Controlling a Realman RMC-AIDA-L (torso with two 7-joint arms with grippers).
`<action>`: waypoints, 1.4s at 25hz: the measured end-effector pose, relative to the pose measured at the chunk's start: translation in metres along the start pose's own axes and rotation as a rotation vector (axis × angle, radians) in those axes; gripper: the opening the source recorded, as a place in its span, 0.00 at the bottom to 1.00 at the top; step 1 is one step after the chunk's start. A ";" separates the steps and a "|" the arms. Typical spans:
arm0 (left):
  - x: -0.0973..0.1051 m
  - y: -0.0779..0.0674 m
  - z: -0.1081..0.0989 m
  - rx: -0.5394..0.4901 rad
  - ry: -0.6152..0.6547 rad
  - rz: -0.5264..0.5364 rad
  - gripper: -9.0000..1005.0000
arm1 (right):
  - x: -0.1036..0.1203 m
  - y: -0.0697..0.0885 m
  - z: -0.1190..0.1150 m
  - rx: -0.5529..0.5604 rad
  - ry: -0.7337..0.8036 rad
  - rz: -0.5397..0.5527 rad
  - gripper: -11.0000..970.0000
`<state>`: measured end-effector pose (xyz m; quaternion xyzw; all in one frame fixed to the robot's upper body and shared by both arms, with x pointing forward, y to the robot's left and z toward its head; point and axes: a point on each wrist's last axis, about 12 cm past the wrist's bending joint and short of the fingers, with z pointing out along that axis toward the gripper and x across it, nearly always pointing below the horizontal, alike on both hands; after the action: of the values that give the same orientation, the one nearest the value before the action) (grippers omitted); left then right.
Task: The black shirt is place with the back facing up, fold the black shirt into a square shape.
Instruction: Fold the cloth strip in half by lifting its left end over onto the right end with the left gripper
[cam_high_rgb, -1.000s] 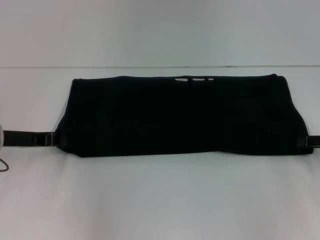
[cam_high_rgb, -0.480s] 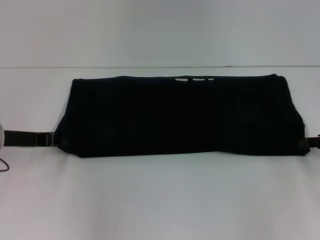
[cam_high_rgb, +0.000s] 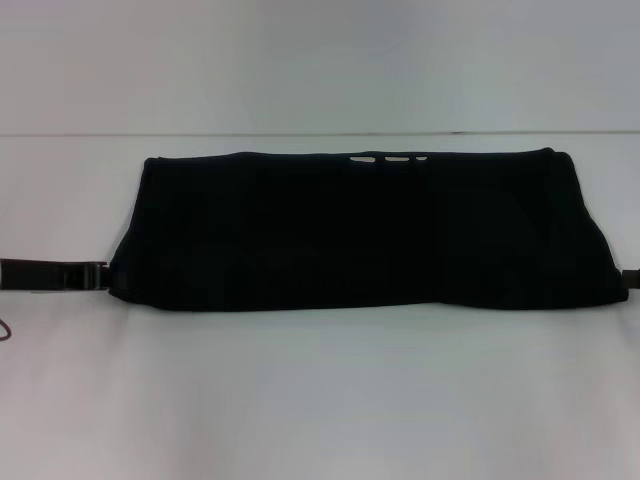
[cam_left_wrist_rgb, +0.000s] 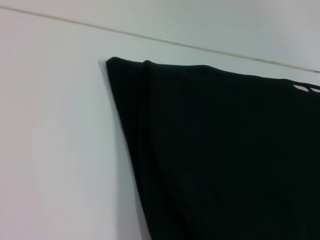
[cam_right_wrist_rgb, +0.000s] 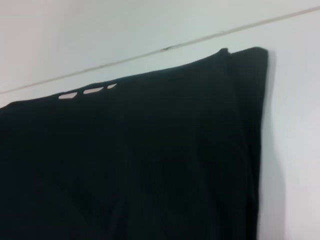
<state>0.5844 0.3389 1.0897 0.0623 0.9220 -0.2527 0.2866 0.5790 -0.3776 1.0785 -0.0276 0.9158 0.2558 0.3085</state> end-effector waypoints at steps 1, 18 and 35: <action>-0.001 0.001 -0.001 -0.002 -0.001 0.002 0.01 | 0.000 -0.001 -0.001 0.001 -0.003 0.002 0.03; -0.001 0.010 -0.013 -0.043 0.024 0.037 0.01 | 0.010 -0.010 -0.010 0.005 -0.006 0.029 0.01; -0.013 0.009 -0.026 -0.045 0.019 0.059 0.05 | 0.004 0.001 -0.024 -0.120 -0.059 0.024 0.01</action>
<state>0.5847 0.3603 1.1109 0.0855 0.9280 -0.2226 0.2863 0.5627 -0.3880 1.0926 -0.0273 0.8896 0.3146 0.3300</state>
